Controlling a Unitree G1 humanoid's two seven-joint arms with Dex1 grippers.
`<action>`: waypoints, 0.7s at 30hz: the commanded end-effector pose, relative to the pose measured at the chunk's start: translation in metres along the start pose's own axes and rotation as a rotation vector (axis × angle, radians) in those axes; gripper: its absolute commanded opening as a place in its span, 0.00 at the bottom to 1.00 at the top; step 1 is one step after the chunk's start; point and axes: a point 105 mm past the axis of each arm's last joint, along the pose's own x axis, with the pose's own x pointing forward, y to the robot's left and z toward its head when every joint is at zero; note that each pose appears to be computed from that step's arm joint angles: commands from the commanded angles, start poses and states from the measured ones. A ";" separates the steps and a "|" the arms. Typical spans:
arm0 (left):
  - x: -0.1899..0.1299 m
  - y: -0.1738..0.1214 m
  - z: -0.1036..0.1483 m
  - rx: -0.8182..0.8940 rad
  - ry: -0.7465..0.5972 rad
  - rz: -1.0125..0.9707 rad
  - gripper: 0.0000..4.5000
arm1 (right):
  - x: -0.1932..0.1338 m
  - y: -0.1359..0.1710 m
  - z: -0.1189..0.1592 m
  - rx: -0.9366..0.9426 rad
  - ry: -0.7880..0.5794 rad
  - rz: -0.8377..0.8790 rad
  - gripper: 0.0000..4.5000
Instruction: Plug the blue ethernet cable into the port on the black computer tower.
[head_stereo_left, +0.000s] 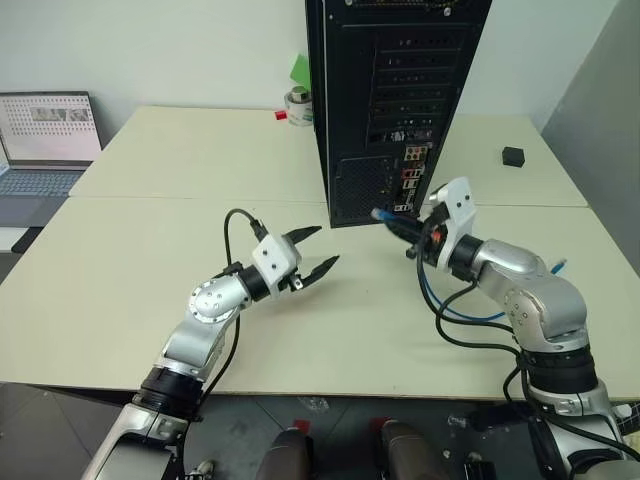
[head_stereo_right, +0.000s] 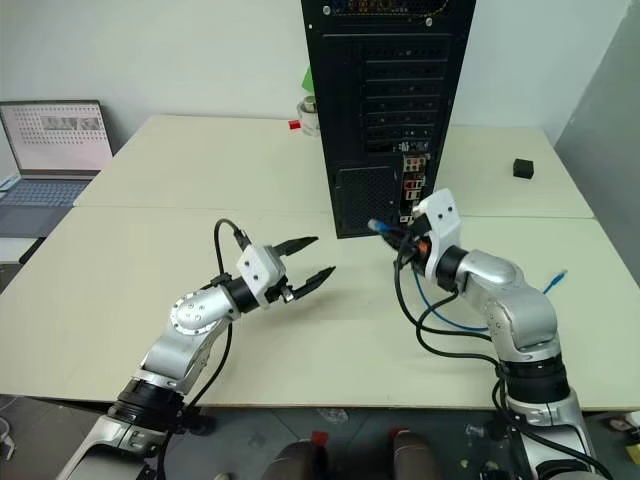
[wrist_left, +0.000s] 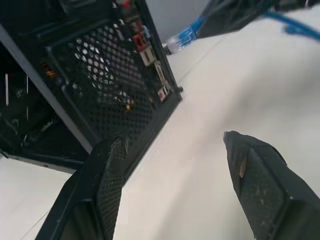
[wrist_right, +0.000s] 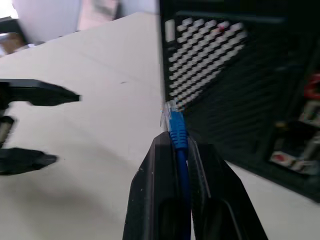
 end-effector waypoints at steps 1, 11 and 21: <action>0.015 0.008 0.030 -0.100 -0.040 0.044 0.72 | 0.007 -0.024 0.022 -0.053 -0.104 -0.217 0.00; 0.038 0.006 0.054 -0.166 -0.056 0.082 0.72 | 0.022 -0.036 0.014 -0.037 -0.109 -0.355 0.00; 0.039 0.003 0.051 -0.147 -0.044 0.079 0.72 | 0.029 -0.030 0.008 -0.007 -0.093 -0.335 0.00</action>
